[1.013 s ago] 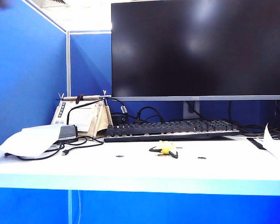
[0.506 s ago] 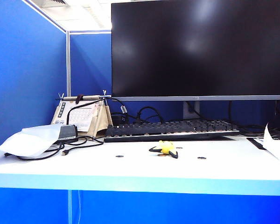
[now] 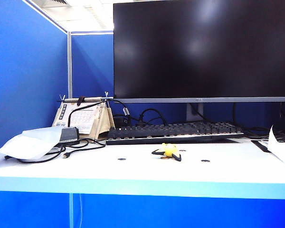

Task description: Pick up the doll and place it on the similarly colored coin.

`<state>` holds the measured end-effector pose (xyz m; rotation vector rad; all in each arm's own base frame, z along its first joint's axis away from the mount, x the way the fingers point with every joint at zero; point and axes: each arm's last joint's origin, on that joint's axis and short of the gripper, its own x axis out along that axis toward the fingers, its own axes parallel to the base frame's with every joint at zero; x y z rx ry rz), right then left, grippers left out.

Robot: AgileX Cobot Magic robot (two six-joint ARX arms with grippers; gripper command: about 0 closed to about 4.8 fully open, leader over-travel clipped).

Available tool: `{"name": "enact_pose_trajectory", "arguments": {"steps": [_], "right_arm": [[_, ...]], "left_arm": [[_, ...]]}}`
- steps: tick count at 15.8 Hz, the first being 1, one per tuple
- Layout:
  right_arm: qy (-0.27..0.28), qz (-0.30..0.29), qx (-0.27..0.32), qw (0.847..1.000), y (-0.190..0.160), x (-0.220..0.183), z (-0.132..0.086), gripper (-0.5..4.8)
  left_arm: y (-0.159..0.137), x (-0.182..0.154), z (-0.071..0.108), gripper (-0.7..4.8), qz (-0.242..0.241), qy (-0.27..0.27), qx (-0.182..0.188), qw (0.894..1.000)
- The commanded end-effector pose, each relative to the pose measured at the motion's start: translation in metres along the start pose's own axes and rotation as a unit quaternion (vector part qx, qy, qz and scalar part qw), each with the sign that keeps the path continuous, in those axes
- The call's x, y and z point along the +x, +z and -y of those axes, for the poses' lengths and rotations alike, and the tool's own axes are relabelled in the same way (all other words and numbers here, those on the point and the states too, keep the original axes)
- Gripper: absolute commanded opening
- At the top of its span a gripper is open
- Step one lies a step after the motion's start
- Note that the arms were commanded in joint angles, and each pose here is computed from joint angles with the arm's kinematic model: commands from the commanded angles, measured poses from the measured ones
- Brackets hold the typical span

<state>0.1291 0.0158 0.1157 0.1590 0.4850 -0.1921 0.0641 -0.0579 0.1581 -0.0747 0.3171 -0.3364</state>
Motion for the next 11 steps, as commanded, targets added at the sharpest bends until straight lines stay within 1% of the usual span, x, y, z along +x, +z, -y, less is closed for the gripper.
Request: {"name": "enact_pose_trajectory", "arguments": {"steps": [1, 4, 11], "right_arm": [[0.001, 0.008, 0.004, 1.0, 0.0023, -0.0002, -0.0006, 1.71], [-0.002, 0.009, 0.004, 1.0, 0.0023, -0.0001, -0.0003, 1.71], [0.002, 0.008, 0.004, 1.0, 0.0023, -0.0001, -0.0005, 1.71]], "left_arm": [[-0.008, -0.0034, -0.0044, -0.05, -0.032, 0.011, 0.002, 0.999], [-0.0081, -0.0036, -0.004, -0.05, -0.033, 0.008, -0.005, 0.999], [-0.0083, -0.0036, -0.0039, -0.04, -0.035, 0.005, -0.003, 0.999]]}}
